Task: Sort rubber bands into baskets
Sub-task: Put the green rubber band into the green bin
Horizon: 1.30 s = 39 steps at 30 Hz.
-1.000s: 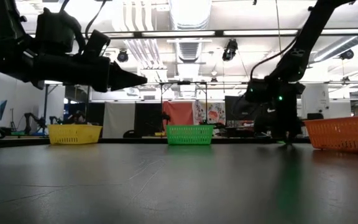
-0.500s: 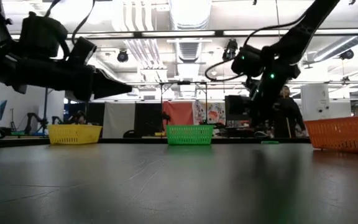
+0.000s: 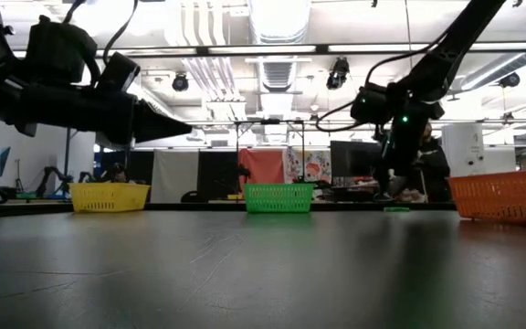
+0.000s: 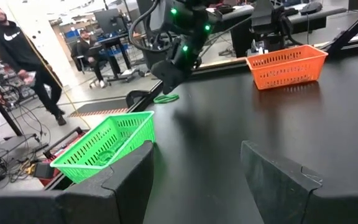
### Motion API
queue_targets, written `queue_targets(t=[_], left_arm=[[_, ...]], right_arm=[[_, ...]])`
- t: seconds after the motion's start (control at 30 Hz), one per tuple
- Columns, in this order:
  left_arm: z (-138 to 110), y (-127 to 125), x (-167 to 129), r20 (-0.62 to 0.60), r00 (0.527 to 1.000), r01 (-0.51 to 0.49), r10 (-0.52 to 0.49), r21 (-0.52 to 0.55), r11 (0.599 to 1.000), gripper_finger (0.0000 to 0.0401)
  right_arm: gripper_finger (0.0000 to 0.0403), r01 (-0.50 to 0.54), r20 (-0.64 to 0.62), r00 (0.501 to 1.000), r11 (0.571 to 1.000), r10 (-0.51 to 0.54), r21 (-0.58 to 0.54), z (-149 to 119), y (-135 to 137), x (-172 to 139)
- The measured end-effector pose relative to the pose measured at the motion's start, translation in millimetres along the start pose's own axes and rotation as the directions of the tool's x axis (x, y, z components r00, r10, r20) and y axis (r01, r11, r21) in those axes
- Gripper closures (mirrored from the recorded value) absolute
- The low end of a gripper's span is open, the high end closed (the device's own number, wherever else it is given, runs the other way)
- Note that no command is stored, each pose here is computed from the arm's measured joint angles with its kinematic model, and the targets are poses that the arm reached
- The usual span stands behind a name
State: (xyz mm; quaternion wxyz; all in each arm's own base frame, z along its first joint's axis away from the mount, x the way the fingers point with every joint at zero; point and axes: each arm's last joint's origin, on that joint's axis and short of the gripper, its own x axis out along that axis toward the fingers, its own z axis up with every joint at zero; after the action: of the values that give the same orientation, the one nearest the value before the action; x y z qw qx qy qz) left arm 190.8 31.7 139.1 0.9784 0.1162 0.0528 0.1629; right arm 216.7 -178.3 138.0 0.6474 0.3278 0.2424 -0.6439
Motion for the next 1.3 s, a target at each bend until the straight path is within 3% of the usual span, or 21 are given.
queue_targets(t=[0.2,0.27,0.47,0.7,1.1,1.3], left_arm=[[-1,0,0,-0.007,1.000,0.002,-0.002,-0.013,1.000,0.0178],[-1,0,0,-0.008,1.000,0.002,-0.002,-0.014,1.000,0.0178],[-1,0,0,-0.007,1.000,0.002,-0.003,-0.031,1.000,0.0178],[-1,0,0,-0.008,1.000,0.003,-0.003,-0.040,0.999,0.0178],[2,0,0,0.023,1.000,-0.002,0.004,-0.050,0.999,0.0178],[2,1,-1,0.022,1.000,-0.002,0.003,-0.059,0.998,0.0178]], right_arm=[[0.0196,0.127,0.026,0.992,0.990,-0.125,-0.061,-5,-13,2],[0.0168,0.119,0.011,0.993,0.991,-0.119,-0.059,-9,-17,6],[0.0142,0.060,0.019,0.998,0.992,-0.058,-0.108,-16,-24,25],[0.0197,0.056,0.034,0.998,0.993,-0.053,-0.102,-19,-25,38],[0.0381,0.110,0.077,0.991,0.992,-0.105,-0.054,-23,-25,43],[0.0393,0.080,0.079,0.994,0.994,-0.074,-0.076,-28,-18,35]])
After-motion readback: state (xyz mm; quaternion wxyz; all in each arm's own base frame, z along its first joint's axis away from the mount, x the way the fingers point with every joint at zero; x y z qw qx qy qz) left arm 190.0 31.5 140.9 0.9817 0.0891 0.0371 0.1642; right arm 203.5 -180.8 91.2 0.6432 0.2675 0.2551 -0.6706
